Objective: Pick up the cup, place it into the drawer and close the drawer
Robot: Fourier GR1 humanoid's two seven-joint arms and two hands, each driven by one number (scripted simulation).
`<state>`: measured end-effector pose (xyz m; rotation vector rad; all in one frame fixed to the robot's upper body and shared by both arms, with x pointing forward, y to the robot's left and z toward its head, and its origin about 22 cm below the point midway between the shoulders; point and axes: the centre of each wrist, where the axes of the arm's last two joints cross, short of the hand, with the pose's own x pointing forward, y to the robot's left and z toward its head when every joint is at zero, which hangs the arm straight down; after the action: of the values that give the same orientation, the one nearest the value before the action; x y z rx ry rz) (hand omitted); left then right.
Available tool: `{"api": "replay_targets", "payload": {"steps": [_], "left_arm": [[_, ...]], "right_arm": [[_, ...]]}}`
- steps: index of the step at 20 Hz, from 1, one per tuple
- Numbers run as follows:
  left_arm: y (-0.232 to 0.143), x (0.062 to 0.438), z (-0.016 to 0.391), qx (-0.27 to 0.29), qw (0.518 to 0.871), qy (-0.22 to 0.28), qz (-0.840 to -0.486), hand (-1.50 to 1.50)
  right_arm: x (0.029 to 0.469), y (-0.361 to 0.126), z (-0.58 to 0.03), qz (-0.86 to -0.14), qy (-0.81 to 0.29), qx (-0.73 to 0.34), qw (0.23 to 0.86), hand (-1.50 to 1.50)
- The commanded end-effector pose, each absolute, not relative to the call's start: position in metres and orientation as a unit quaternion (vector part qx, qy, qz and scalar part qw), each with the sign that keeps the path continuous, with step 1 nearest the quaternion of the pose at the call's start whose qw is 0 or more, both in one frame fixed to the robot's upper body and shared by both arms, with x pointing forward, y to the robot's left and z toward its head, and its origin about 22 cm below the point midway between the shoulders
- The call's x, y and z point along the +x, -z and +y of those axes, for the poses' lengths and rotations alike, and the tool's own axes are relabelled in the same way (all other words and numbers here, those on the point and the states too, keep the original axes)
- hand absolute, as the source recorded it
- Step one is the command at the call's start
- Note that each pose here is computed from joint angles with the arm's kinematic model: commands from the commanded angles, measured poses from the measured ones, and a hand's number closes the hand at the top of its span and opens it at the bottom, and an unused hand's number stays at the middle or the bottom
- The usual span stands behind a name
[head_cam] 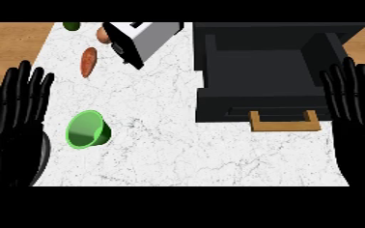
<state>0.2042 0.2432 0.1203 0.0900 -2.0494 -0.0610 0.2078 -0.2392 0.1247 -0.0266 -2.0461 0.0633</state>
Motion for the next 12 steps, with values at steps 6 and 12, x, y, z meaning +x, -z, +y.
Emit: {"api": "replay_targets", "payload": {"steps": [6,12], "left_arm": [[-0.118,0.183,0.262,-0.053,0.501,0.084,-0.86,-1.5],[-0.09,0.175,0.268,-0.107,0.579,-0.032,-0.808,-1.5]], "right_arm": [[0.201,-0.124,-0.237,-0.87,-0.037,-0.035,0.49,-1.5],[0.221,-0.112,-0.247,-0.847,-0.097,-0.049,0.521,-1.5]]}}
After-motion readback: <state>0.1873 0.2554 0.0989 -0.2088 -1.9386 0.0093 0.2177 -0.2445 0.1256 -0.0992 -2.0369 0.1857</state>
